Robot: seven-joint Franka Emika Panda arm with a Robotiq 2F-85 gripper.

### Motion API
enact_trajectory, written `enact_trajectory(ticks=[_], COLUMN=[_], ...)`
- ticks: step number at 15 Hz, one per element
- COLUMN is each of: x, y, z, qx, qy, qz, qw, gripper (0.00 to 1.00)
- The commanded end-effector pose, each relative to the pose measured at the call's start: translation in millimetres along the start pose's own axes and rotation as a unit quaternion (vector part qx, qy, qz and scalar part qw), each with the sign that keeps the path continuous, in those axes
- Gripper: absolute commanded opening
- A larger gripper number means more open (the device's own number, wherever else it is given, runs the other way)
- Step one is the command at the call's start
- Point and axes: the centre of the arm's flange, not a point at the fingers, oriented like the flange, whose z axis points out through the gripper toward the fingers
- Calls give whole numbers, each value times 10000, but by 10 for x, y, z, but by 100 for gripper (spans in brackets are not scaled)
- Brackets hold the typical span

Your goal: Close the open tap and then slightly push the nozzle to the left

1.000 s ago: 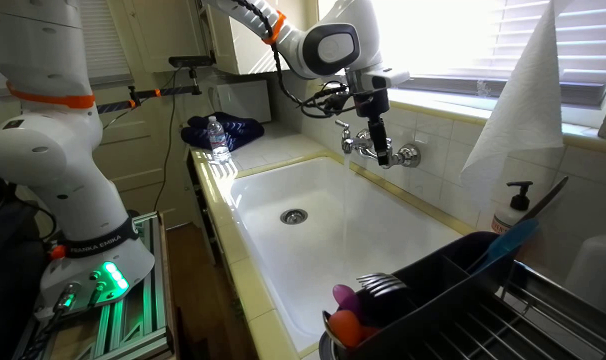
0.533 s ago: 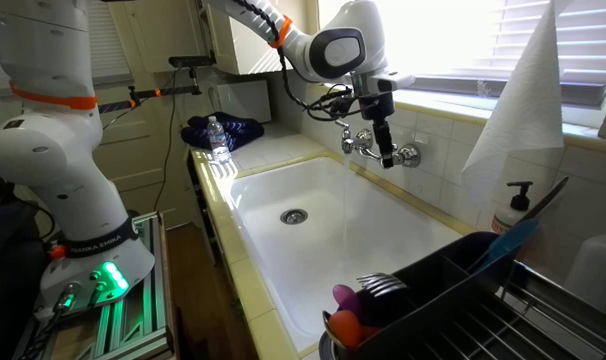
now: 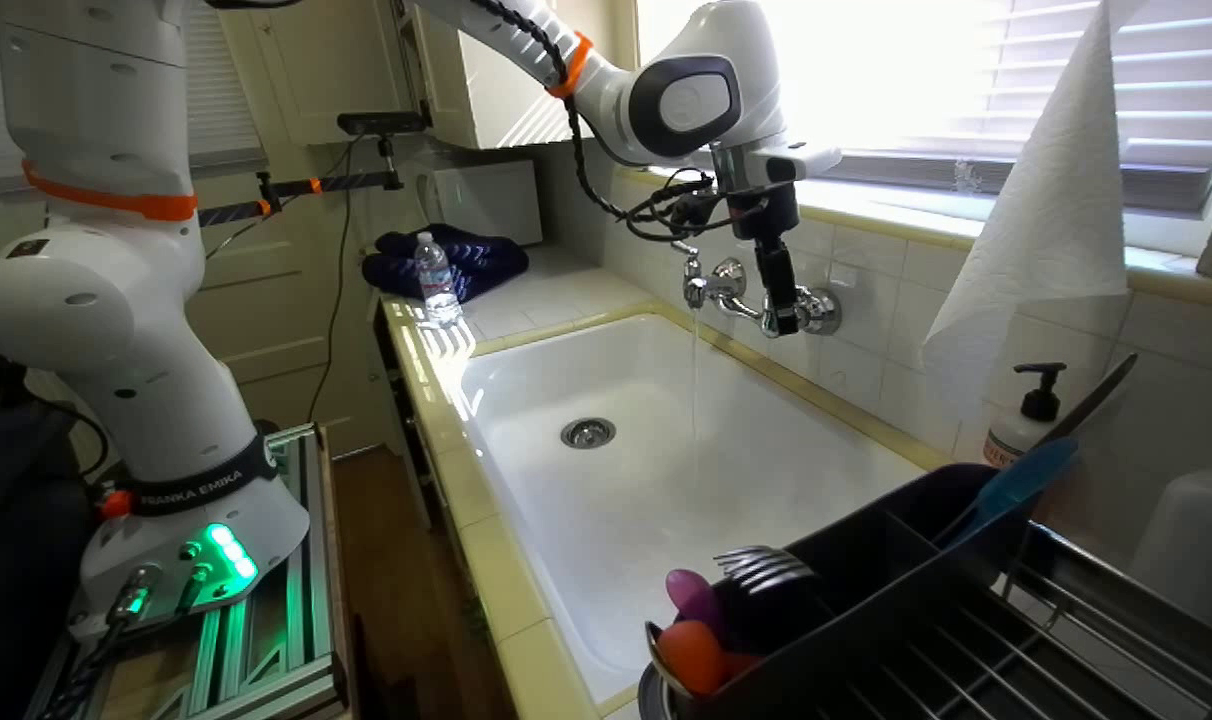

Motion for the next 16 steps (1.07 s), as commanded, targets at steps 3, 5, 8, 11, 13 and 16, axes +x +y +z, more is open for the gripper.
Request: enact_trajectory(ticks=[3, 5, 8, 11, 13, 16], x=[302, 329, 372, 408, 448, 518], y=[29, 42, 87, 159, 190, 207], z=[-6, -6, -10, -31, -39, -37], qx=[34, 48, 17, 5, 35, 83], qy=[194, 210, 259, 308, 359, 419], qz=[-95, -191, -313, -339, -317, -278], qw=[9998, 9996, 9992, 9990, 9988, 9987], gripper=[100, 100, 100, 100, 100, 100])
